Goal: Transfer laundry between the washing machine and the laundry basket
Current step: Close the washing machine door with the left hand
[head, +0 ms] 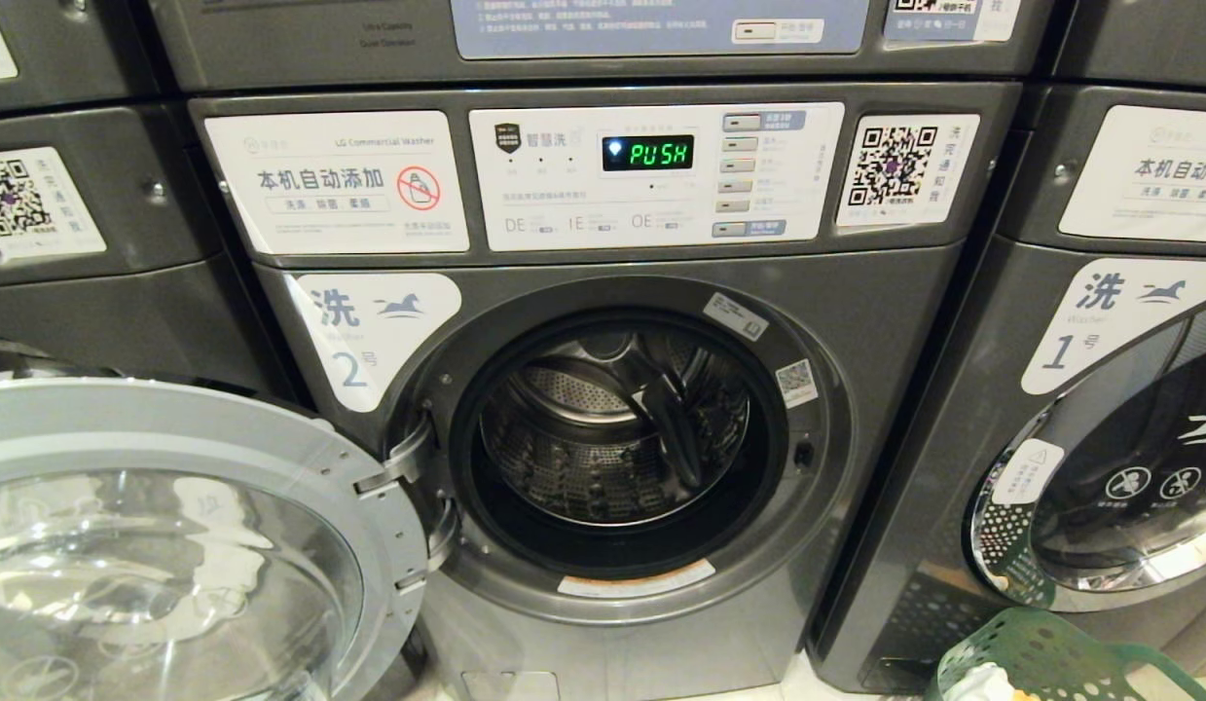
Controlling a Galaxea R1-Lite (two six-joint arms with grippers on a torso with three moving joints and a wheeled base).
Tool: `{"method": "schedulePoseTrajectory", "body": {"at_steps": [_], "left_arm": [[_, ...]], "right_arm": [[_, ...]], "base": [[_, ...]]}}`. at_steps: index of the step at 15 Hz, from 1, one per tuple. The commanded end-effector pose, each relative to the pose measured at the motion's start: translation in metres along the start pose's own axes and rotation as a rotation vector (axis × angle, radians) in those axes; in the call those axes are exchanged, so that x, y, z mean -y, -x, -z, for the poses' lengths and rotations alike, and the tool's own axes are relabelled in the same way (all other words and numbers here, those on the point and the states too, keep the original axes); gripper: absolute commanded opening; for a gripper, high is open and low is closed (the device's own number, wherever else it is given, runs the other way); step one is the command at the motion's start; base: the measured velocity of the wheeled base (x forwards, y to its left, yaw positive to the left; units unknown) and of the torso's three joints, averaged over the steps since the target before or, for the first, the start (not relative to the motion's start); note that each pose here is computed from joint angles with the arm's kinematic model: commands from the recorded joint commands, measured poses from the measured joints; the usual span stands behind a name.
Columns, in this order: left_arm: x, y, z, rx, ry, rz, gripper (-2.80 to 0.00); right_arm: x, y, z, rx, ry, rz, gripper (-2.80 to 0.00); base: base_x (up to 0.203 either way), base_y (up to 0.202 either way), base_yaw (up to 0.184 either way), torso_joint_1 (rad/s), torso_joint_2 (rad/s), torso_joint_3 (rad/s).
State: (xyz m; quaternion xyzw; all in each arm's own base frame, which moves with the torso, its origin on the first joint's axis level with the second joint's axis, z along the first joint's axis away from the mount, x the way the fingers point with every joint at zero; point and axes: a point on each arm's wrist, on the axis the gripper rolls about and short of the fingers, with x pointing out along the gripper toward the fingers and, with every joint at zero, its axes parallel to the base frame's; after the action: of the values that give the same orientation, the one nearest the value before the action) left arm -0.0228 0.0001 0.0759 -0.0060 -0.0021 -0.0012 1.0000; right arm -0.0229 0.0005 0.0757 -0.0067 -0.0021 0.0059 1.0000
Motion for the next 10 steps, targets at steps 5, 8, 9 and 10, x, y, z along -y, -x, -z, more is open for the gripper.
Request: {"method": "schedulePoseTrajectory", "body": {"at_steps": [5, 8, 9, 10], "left_arm": [[0.0000, 0.0000, -0.0002, 0.002, -0.004, 0.001, -2.80], [0.0000, 0.0000, -0.0002, 0.002, -0.004, -0.001, -2.80], [0.0000, 0.0000, -0.0002, 0.002, -0.004, 0.000, -2.80], [0.0000, 0.0001, -0.0002, 0.003, -0.003, 0.001, -2.80]], "right_arm": [[0.0000, -0.0001, -0.0001, -0.001, 0.000, 0.000, -2.80], [0.0000, -0.0001, -0.0001, -0.001, 0.000, 0.000, -2.80], [0.0000, -0.0001, -0.0001, -0.001, 0.000, 0.000, -2.80], [0.0000, -0.0001, -0.0001, -0.001, 0.000, 0.000, -2.80]], "base": [[0.000, 0.000, 0.000, 0.000, 0.00, 0.000], [0.000, 0.000, 0.000, 0.000, 0.00, 0.000], [0.000, 0.000, 0.000, 0.000, 0.00, 0.000], [0.000, 0.000, 0.000, 0.000, 0.00, 0.000]]}}
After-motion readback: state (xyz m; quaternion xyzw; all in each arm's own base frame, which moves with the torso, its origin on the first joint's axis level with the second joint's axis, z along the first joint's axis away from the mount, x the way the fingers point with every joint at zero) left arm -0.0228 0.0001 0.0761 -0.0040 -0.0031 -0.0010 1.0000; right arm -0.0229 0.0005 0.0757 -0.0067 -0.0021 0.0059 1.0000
